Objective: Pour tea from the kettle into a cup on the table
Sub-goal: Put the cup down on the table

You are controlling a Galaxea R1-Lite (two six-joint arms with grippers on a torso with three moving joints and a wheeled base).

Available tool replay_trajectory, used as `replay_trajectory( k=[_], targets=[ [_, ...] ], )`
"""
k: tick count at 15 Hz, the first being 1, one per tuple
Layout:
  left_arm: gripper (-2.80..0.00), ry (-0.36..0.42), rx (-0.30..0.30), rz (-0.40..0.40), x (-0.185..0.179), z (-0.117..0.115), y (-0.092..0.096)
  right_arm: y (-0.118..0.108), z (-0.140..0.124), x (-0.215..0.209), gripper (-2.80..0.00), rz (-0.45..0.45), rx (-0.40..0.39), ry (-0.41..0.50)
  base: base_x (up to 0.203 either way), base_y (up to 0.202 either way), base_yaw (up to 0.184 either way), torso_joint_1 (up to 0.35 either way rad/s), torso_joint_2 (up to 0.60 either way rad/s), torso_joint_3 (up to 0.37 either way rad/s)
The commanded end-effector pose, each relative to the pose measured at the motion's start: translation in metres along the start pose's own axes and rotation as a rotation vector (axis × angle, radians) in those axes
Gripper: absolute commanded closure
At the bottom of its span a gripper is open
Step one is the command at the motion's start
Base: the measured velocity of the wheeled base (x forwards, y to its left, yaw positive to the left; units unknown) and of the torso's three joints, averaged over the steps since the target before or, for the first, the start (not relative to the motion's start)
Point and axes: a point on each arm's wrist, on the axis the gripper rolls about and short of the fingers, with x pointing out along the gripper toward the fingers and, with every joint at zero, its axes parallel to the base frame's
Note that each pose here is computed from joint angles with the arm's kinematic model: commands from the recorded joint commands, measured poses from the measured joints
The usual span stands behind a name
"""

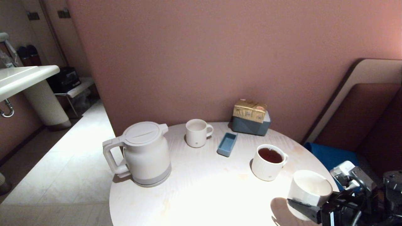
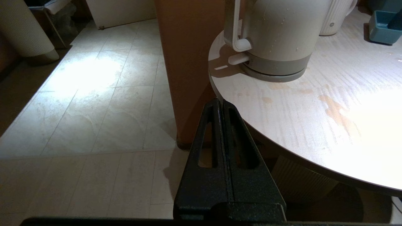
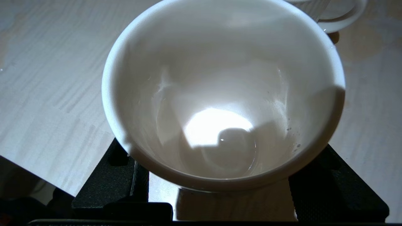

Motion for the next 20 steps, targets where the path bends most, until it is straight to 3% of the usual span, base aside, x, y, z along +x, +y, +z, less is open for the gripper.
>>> replay_trajectory(
  k=[1, 3, 5, 20],
  targets=[
    [0.0, 0.001, 0.0, 0.0, 0.0, 0.0, 0.0, -0.003, -0.01, 0.017, 0.0, 0.009, 0.012, 0.087, 0.0, 0.0, 0.0, 0.0, 0.0, 0.0],
    [0.0, 0.001, 0.0, 0.0, 0.0, 0.0, 0.0, -0.005, -0.013, 0.033, 0.0, 0.012, 0.0, 0.094, 0.0, 0.0, 0.0, 0.0, 0.0, 0.0],
    [0.0, 0.001, 0.0, 0.0, 0.0, 0.0, 0.0, -0.003, -0.009, 0.044, 0.0, 0.027, -0.032, 0.031, 0.0, 0.0, 0.0, 0.0, 0.0, 0.0],
    [0.0, 0.001, 0.0, 0.0, 0.0, 0.0, 0.0, -0.002, -0.012, 0.072, 0.0, 0.047, -0.037, 0.077, 0.0, 0.0, 0.0, 0.0, 0.0, 0.0]
  ],
)
